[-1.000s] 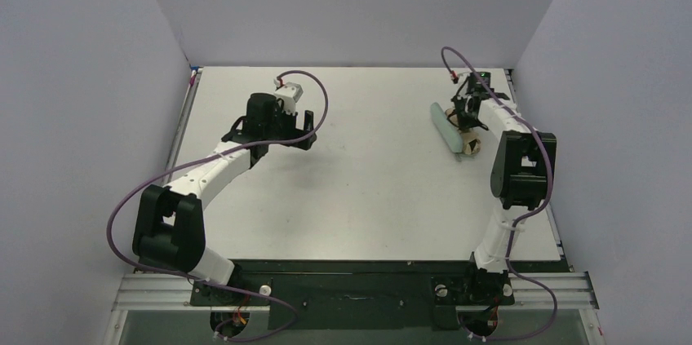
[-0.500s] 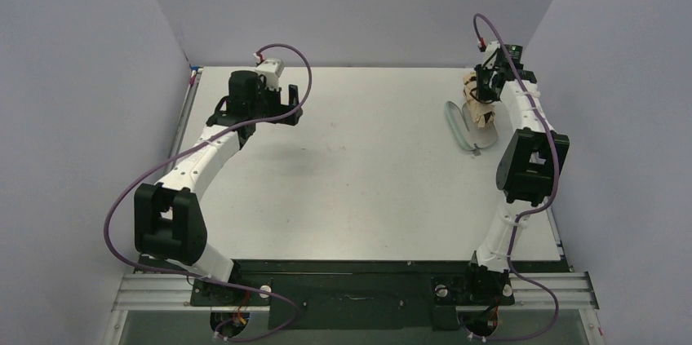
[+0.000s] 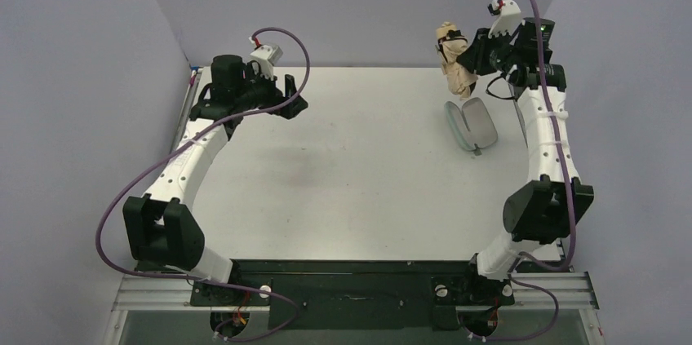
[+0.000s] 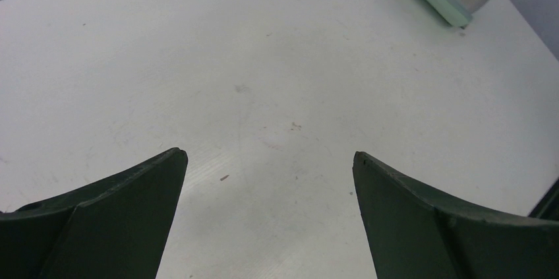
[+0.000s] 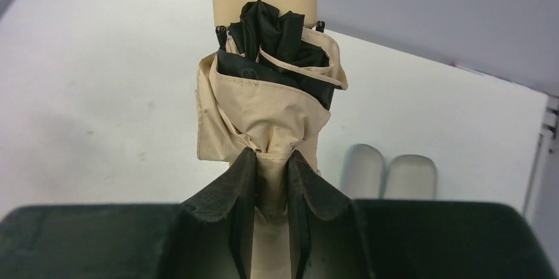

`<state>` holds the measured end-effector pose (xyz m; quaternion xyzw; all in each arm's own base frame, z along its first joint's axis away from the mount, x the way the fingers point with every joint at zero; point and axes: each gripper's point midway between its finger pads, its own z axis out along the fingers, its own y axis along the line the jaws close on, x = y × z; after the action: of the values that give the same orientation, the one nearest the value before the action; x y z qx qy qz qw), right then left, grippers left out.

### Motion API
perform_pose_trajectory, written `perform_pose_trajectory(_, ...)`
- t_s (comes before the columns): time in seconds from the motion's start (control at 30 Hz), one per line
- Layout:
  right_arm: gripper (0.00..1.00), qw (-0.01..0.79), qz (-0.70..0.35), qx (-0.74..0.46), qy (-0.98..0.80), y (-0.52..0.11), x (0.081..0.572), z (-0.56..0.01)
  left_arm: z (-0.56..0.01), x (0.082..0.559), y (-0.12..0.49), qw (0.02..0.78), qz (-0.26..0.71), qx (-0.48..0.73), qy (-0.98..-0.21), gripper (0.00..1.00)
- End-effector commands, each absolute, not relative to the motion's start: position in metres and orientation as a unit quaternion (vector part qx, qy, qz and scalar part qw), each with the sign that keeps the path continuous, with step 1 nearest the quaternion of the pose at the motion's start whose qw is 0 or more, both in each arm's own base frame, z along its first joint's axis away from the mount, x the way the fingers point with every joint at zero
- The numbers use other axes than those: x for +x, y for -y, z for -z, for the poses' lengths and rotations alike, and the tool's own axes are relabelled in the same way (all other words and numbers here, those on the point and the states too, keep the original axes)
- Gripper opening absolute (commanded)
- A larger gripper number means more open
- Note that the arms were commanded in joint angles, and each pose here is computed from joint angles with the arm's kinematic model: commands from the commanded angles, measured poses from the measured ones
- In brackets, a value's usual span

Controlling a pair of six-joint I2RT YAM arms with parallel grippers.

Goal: Open the umbrella

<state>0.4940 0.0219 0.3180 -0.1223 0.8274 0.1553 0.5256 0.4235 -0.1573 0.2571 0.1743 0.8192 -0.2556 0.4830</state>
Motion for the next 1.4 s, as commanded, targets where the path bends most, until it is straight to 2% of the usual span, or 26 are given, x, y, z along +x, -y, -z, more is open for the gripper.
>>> perform_pose_trajectory(0.0,0.00,0.559,-0.257,-0.210,-0.760,-0.087,0.431,-0.376,-0.327,0.373,0.184,0.507,0.331,0.281,-0.745,0.97)
perform_pose_trajectory(0.13,0.00,0.543,-0.242,-0.291,-0.750,-0.119,0.382,-0.356,-0.351,0.343,0.193,0.508,0.362,0.315,-0.715,0.97)
perform_pose_trajectory(0.33,0.00,0.567,-0.184,-0.370,-0.712,-0.150,0.325,-0.340,-0.353,0.290,0.215,0.441,0.413,0.340,-0.721,0.97)
perform_pose_trajectory(0.53,0.00,0.611,-0.122,-0.432,-0.652,-0.175,0.289,-0.342,-0.362,0.276,0.251,0.405,0.488,0.310,-0.708,1.00)
perform_pose_trajectory(0.6,0.00,0.622,-0.095,-0.436,-0.643,-0.178,0.285,-0.344,-0.366,0.276,0.263,0.402,0.514,0.291,-0.700,0.93)
perform_pose_trajectory(0.87,0.00,0.619,-0.086,-0.490,-0.608,-0.207,0.256,-0.347,-0.354,0.278,0.301,0.360,0.558,0.252,-0.704,0.79)
perform_pose_trajectory(1.2,0.00,0.617,-0.087,-0.526,-0.579,-0.220,0.236,-0.347,-0.335,0.273,0.304,0.347,0.558,0.237,-0.716,0.46)
perform_pose_trajectory(1.37,0.00,0.615,-0.086,-0.541,-0.567,-0.224,0.230,-0.345,-0.335,0.273,0.304,0.348,0.558,0.238,-0.715,0.40)
